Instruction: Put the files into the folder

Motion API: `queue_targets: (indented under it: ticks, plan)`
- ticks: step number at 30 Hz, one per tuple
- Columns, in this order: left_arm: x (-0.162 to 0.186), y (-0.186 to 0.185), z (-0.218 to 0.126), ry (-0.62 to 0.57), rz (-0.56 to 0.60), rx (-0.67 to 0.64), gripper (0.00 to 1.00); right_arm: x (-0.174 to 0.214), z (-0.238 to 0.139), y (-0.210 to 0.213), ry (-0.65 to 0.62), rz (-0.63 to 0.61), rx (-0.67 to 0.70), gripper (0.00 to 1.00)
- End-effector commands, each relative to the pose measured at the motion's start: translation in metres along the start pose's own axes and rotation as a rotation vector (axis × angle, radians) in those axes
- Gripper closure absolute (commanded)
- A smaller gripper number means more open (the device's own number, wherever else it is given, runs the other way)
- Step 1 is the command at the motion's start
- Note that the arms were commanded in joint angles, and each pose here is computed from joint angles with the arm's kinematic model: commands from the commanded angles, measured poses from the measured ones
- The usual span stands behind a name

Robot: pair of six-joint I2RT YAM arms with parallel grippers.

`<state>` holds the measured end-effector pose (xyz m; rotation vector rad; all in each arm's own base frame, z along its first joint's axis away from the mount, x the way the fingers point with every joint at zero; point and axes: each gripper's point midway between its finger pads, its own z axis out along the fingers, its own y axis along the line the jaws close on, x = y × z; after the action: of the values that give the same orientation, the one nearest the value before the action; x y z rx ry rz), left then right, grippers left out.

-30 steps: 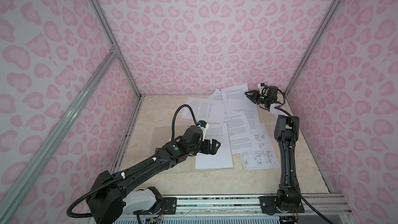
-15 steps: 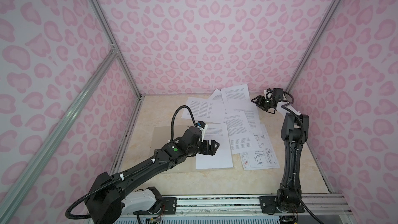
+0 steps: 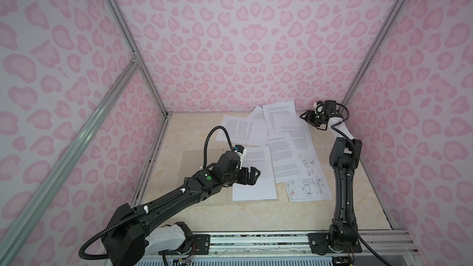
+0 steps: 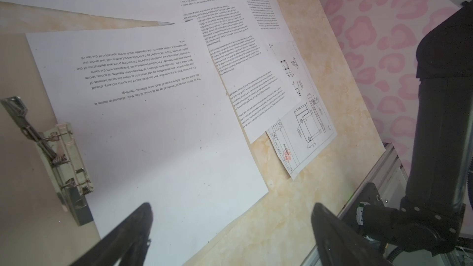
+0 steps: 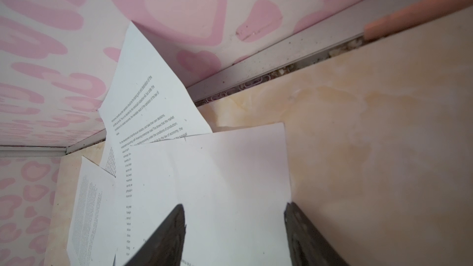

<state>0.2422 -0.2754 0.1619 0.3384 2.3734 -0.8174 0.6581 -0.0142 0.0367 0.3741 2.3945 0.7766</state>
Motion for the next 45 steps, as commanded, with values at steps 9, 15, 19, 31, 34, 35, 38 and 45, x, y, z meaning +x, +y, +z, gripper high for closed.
queue_targets:
  ticks: [9,15,19,31,34,35,38,45]
  plan:
    - [-0.009,-0.017,0.021,0.057,0.023,0.046,0.0,0.095,-0.049,0.004,0.143,0.124,0.119,0.38]
    - [-0.012,-0.032,0.045,0.098,0.013,0.098,0.03,0.133,-0.069,0.022,0.134,0.088,0.12,0.36]
    - [-0.01,-0.039,0.056,0.12,0.003,0.117,0.03,0.164,-0.072,0.017,0.147,0.151,0.104,0.39]
    - [-0.007,-0.044,0.071,0.144,0.004,0.132,0.05,0.17,-0.1,0.018,0.098,0.093,0.218,0.36]
    - [-0.015,-0.062,0.085,0.153,0.023,0.166,0.07,0.171,-0.102,0.024,0.107,0.111,0.192,0.39]
    - [-0.019,-0.068,0.093,0.156,0.028,0.173,0.07,0.173,-0.105,0.027,0.106,0.116,0.186,0.39]
    - [-0.027,-0.079,0.12,0.172,0.014,0.18,0.12,0.183,-0.112,0.038,0.113,0.102,0.168,0.38]
    - [-0.038,-0.09,0.191,0.216,-0.051,0.197,0.36,0.222,-0.115,0.041,0.175,0.131,0.114,0.38]
